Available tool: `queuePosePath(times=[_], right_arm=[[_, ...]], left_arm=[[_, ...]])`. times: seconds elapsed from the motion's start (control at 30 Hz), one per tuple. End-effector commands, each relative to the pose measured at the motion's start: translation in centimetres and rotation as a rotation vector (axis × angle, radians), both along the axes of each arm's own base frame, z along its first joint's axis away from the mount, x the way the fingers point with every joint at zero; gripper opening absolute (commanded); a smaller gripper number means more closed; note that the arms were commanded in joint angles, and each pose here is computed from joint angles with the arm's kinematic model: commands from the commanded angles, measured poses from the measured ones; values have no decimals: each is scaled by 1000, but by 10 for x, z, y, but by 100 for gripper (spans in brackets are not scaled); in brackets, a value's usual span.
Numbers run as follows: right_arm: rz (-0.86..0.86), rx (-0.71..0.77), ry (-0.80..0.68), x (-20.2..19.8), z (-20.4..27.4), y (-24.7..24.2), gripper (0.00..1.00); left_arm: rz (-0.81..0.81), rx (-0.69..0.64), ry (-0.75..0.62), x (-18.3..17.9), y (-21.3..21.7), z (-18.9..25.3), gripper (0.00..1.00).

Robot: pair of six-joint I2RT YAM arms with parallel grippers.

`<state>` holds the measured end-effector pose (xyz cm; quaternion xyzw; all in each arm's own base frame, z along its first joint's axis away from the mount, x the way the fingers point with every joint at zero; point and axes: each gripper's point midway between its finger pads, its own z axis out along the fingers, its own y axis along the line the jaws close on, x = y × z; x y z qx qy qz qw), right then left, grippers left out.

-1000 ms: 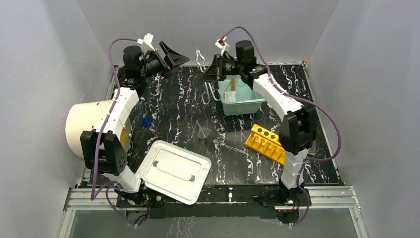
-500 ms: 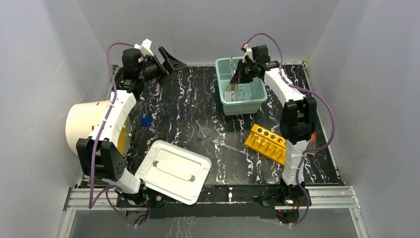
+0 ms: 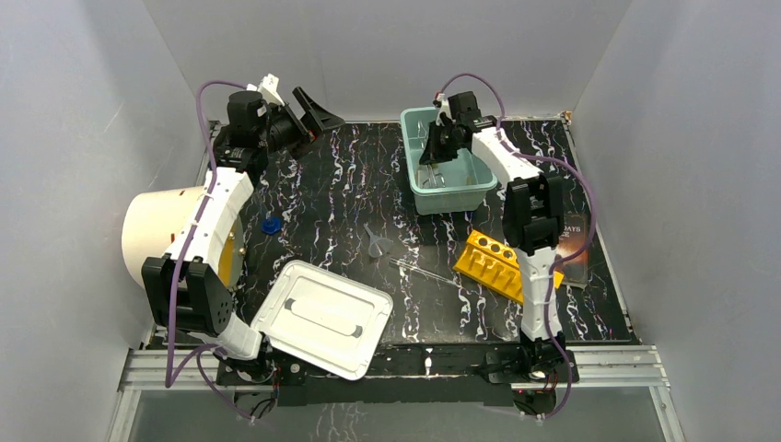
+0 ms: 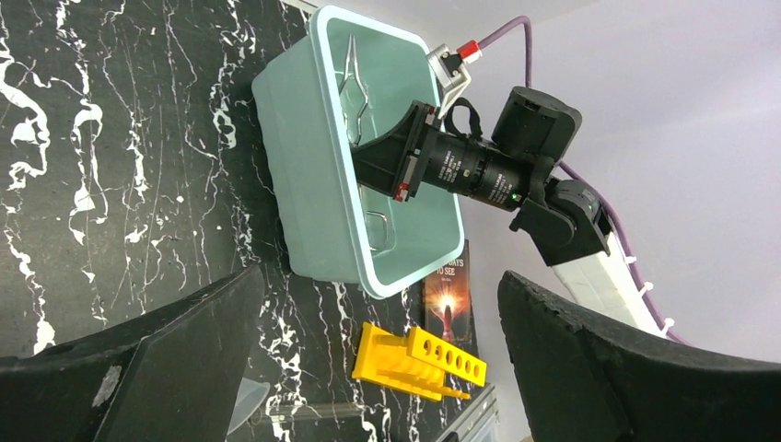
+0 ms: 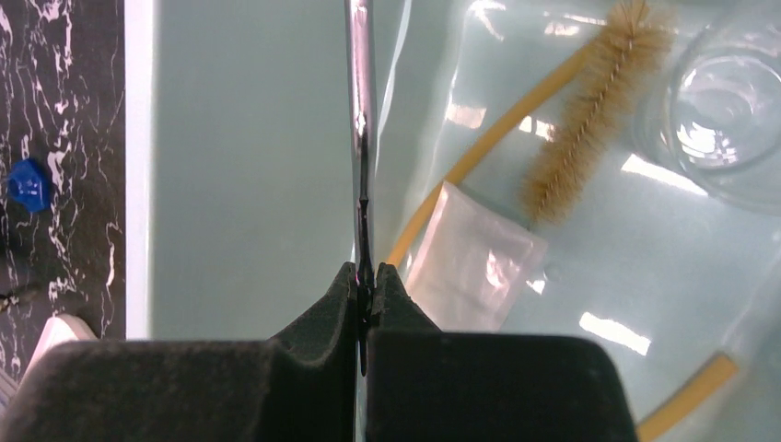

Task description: Organize the chemistry lab equipment

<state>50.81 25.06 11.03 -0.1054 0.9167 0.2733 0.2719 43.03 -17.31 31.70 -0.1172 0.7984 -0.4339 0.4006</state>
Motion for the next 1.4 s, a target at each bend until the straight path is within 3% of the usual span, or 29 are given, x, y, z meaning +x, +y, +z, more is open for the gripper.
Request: queuePosePath(times=[0.0, 0.37, 0.77, 1.03, 1.37], right_arm=[[-17, 24, -57, 21, 14, 16, 3], [-27, 10, -17, 27, -1, 29, 10], [-107, -61, -35, 24, 9, 20, 38], [-169, -65, -116, 19, 68, 9, 43], [-116, -12, -305, -22, 148, 17, 54]], left_arm=[[22, 8, -59, -12, 7, 22, 98], [41, 42, -49, -10, 12, 19, 98], [47, 64, -55, -11, 15, 17, 98], [55, 69, -44, -13, 16, 14, 98], [135, 146, -22, -10, 33, 17, 98]])
